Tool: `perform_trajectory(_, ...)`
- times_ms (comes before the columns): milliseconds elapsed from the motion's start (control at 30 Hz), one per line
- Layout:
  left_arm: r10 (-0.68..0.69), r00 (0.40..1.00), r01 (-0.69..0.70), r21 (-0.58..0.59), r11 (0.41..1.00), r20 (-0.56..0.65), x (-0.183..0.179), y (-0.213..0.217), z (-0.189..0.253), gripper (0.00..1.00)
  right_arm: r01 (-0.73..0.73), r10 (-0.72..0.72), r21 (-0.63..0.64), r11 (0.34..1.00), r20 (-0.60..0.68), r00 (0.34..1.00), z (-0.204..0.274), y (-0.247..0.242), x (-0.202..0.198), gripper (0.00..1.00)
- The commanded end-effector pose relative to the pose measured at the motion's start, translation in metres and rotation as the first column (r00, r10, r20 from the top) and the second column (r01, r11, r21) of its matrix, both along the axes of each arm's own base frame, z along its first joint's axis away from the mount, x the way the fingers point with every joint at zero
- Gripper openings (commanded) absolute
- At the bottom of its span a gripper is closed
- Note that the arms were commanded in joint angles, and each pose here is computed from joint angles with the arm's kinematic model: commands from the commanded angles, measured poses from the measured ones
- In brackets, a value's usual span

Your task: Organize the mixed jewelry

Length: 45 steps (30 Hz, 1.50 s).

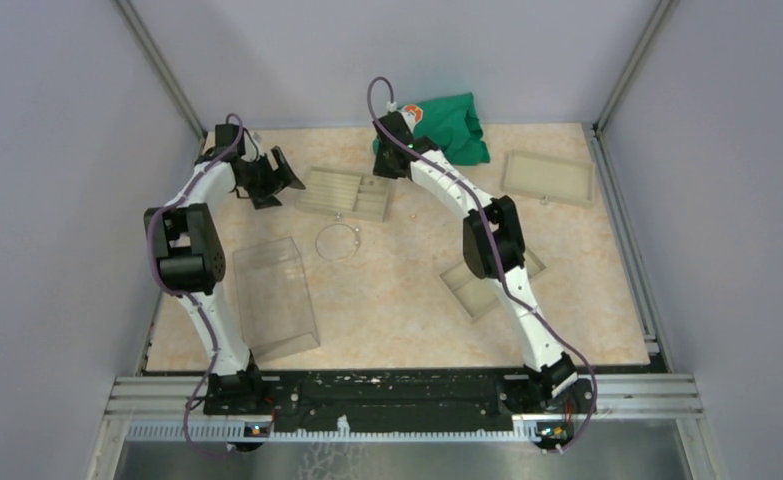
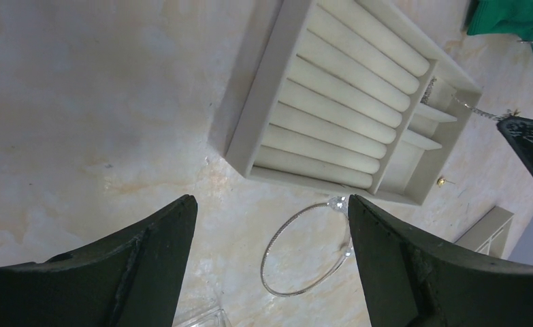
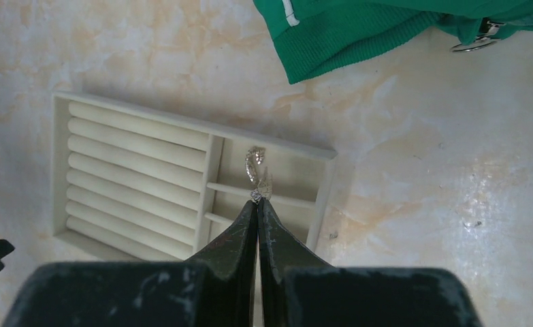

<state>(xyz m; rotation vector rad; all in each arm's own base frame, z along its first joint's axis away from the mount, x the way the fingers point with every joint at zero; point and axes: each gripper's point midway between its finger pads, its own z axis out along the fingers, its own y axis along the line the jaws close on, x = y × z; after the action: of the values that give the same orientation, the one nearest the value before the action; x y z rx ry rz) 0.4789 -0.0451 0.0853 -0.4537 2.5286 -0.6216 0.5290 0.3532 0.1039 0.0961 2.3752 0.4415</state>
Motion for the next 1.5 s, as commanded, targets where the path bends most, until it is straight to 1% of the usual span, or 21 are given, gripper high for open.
perform_trajectory(0, -0.001, 1.0, 0.001, -0.006, 1.0, 0.013, 0.008, 0.002, 0.008, 0.88, 0.006, -0.012, 0.057, 0.998, 0.102, 0.995, 0.02, 0.017, 0.02, 0.0)
perform_trajectory(333, 0.001, 1.0, -0.001, -0.008, 1.0, 0.012, 0.008, 0.002, 0.01, 0.88, 0.001, -0.006, 0.064, 0.998, 0.07, 0.998, -0.007, 0.022, 0.024, 0.0)
perform_trajectory(367, 0.0, 1.0, 0.0, -0.011, 1.0, 0.01, 0.008, 0.002, 0.01, 0.88, 0.001, -0.005, 0.069, 0.998, 0.07, 0.998, -0.006, 0.022, 0.024, 0.06)
perform_trajectory(400, 0.001, 1.0, -0.001, -0.013, 1.0, 0.009, 0.007, 0.002, 0.01, 0.88, 0.0, -0.005, 0.073, 0.997, 0.073, 0.997, -0.004, 0.022, 0.025, 0.16)
perform_trajectory(433, 0.0, 1.0, 0.0, -0.015, 1.0, 0.008, 0.007, 0.001, 0.009, 0.88, -0.004, -0.002, 0.07, 0.998, 0.081, 0.997, -0.001, 0.021, 0.026, 0.23)
perform_trajectory(500, -0.001, 1.0, 0.001, -0.02, 1.0, 0.006, 0.007, 0.0, 0.01, 0.88, -0.009, 0.002, 0.063, 0.998, 0.103, 0.995, 0.01, 0.019, 0.028, 0.33)
perform_trajectory(533, -0.001, 1.0, 0.001, -0.022, 1.0, 0.009, 0.007, 0.0, 0.011, 0.88, -0.012, 0.004, 0.063, 0.998, 0.115, 0.993, 0.018, 0.017, 0.029, 0.36)
perform_trajectory(567, -0.001, 1.0, 0.001, -0.022, 1.0, 0.011, 0.007, 0.0, 0.013, 0.88, -0.011, 0.002, 0.067, 0.998, 0.124, 0.992, 0.025, 0.015, 0.03, 0.38)
perform_trajectory(733, 0.001, 0.999, -0.001, -0.004, 1.0, 0.053, 0.008, 0.002, 0.024, 0.89, 0.0, -0.015, 0.092, 0.996, 0.169, 0.986, 0.073, -0.002, 0.027, 0.36)
perform_trajectory(800, 0.003, 0.998, -0.003, 0.002, 1.0, 0.067, 0.012, 0.003, 0.022, 0.89, 0.008, -0.025, 0.097, 0.995, 0.177, 0.984, 0.087, -0.014, 0.022, 0.34)
perform_trajectory(867, 0.012, 0.998, -0.012, 0.003, 1.0, 0.067, 0.018, 0.004, 0.016, 0.89, 0.013, -0.029, 0.097, 0.995, 0.159, 0.987, 0.091, -0.026, 0.012, 0.3)
perform_trajectory(933, 0.02, 0.998, -0.019, -0.005, 1.0, 0.06, 0.026, 0.004, 0.008, 0.89, 0.025, -0.035, 0.083, 0.996, 0.126, 0.991, 0.085, -0.041, -0.003, 0.29)
perform_trajectory(967, 0.02, 0.998, -0.02, -0.006, 1.0, 0.058, 0.029, 0.004, 0.005, 0.89, 0.034, -0.044, 0.08, 0.996, 0.128, 0.991, 0.092, -0.05, -0.011, 0.29)
perform_trajectory(1100, 0.014, 0.998, -0.014, -0.006, 1.0, 0.065, 0.04, 0.003, -0.007, 0.89, 0.074, -0.08, 0.074, 0.994, 0.082, 0.993, 0.08, -0.082, -0.043, 0.29)
perform_trajectory(1200, -0.02, 0.998, 0.021, -0.015, 1.0, 0.061, 0.036, -0.007, -0.016, 0.89, 0.103, -0.105, 0.049, 0.993, 0.043, 0.993, 0.063, -0.104, -0.068, 0.29)
perform_trajectory(1333, -0.1, 0.992, 0.102, -0.023, 0.995, 0.076, 0.028, -0.036, -0.023, 0.89, 0.136, -0.136, 0.027, 0.99, -0.002, 0.991, 0.046, -0.124, -0.087, 0.29)
perform_trajectory(1467, -0.185, 0.979, 0.188, -0.024, 0.982, 0.088, 0.007, -0.071, -0.02, 0.9, 0.103, -0.102, 0.004, 0.995, -0.045, 0.994, 0.032, -0.129, -0.099, 0.29)
